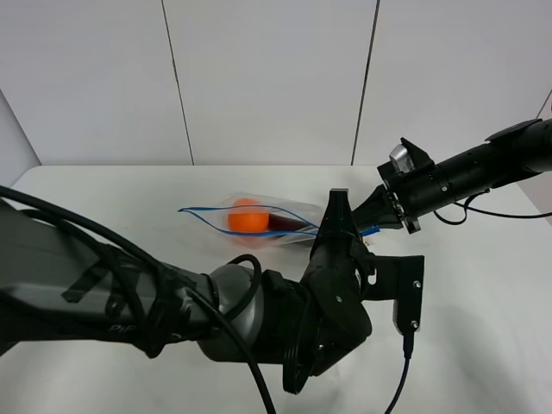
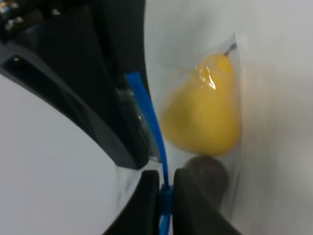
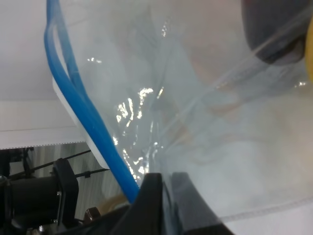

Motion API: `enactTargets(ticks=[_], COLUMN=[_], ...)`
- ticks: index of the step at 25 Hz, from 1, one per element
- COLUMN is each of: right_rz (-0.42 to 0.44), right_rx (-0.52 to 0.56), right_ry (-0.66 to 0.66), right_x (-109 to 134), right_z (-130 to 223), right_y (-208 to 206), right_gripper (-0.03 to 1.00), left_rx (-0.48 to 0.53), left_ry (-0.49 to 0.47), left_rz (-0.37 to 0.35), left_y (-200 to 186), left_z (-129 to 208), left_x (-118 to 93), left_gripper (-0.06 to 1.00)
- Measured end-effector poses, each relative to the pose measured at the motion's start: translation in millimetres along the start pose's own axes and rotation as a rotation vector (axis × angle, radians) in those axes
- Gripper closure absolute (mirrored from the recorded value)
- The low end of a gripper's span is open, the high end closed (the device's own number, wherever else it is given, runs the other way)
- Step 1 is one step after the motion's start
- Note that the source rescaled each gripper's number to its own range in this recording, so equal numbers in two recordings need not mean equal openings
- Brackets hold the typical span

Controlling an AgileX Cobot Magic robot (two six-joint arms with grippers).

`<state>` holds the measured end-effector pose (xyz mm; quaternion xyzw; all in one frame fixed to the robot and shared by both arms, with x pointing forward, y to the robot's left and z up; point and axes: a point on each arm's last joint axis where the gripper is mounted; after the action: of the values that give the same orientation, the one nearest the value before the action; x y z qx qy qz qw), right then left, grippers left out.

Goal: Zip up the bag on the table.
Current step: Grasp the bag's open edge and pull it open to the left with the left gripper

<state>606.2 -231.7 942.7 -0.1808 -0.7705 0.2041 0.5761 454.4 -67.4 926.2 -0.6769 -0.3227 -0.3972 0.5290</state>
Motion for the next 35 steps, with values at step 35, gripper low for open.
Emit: enactTargets(ticks=[35], right_rz=[-0.008], right_rx=[-0.007], right_ry=[0.003], right_x=[0.9], right_z=[-0.8], right_y=[-0.1], right_gripper=[0.97], left_rx=[0.311], left_ry=[-0.039], left_rz=[-0.005], left_y=[14.0], left_z=[53.7], left_x=[34.5], left_gripper=[0.94])
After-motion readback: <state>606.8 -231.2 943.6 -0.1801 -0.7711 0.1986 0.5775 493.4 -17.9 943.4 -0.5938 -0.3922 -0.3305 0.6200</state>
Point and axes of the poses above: a point on each arm's last joint axis where the gripper is mounted, y pointing out along that axis toward the gripper, x along the wrist's bending axis when the last joint is at zero, z = x × y, and after that the axes turned 1 degree about -y, right-handed
